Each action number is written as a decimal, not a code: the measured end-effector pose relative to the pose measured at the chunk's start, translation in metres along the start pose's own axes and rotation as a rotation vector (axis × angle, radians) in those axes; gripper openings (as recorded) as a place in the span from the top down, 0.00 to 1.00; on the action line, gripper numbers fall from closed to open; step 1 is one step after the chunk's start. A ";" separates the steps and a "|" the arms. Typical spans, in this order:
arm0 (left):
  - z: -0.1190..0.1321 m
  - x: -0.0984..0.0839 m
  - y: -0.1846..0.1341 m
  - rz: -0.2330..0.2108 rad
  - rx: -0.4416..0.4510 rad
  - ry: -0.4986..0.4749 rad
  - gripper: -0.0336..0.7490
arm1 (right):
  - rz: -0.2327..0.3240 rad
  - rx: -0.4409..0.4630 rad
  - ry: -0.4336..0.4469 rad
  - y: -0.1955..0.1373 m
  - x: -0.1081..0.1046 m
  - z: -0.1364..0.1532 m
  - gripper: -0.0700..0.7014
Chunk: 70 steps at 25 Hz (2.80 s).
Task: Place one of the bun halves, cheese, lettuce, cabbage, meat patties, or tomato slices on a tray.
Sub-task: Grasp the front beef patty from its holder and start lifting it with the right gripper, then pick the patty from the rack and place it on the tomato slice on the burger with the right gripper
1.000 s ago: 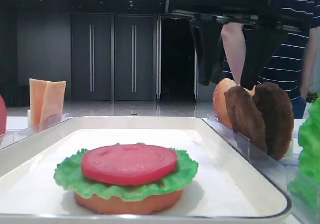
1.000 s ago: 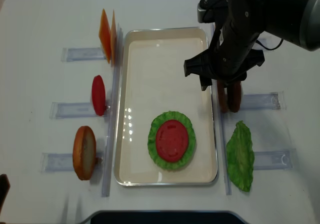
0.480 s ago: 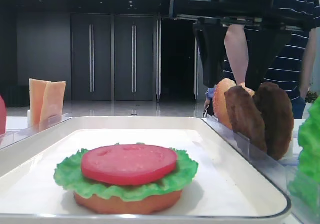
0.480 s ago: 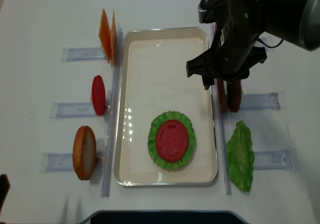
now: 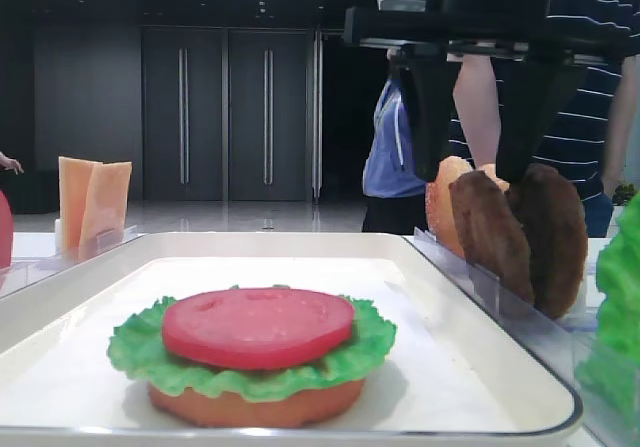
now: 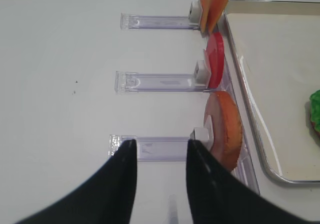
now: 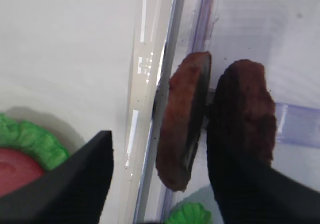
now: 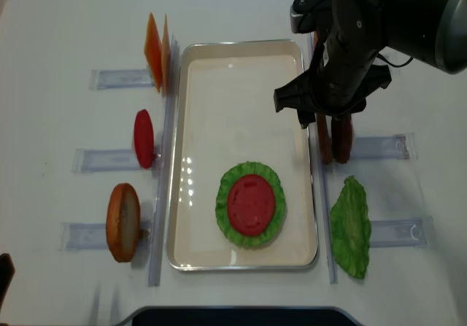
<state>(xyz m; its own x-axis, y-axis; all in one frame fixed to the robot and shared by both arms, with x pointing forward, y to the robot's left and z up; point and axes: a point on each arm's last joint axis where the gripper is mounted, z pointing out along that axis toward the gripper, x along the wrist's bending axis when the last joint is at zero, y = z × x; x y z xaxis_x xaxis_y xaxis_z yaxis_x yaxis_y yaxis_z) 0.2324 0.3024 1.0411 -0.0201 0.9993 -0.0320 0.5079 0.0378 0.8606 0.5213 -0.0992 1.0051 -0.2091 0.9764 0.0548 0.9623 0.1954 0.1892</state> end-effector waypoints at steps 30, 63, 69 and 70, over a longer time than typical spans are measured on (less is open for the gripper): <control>0.000 0.000 0.000 0.001 0.000 0.000 0.62 | -0.033 0.060 -0.079 0.003 -0.004 0.028 0.71; 0.000 0.000 0.000 0.001 0.000 0.000 0.62 | -0.057 -0.035 0.158 -0.020 0.003 -0.057 0.72; 0.000 0.000 0.000 0.001 0.000 0.000 0.62 | -0.122 0.001 0.320 -0.029 0.023 -0.065 0.72; 0.000 0.000 0.000 0.001 0.000 0.000 0.62 | -0.133 0.002 0.346 -0.031 0.027 -0.066 0.72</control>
<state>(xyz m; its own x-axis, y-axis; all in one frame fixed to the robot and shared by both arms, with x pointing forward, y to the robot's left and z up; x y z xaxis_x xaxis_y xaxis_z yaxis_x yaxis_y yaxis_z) 0.2324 0.3024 1.0411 -0.0196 0.9993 -0.0313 0.5079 0.0369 0.8606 0.4748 -0.0852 1.0655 -0.3788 0.8534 0.3580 0.9229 0.3194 0.2151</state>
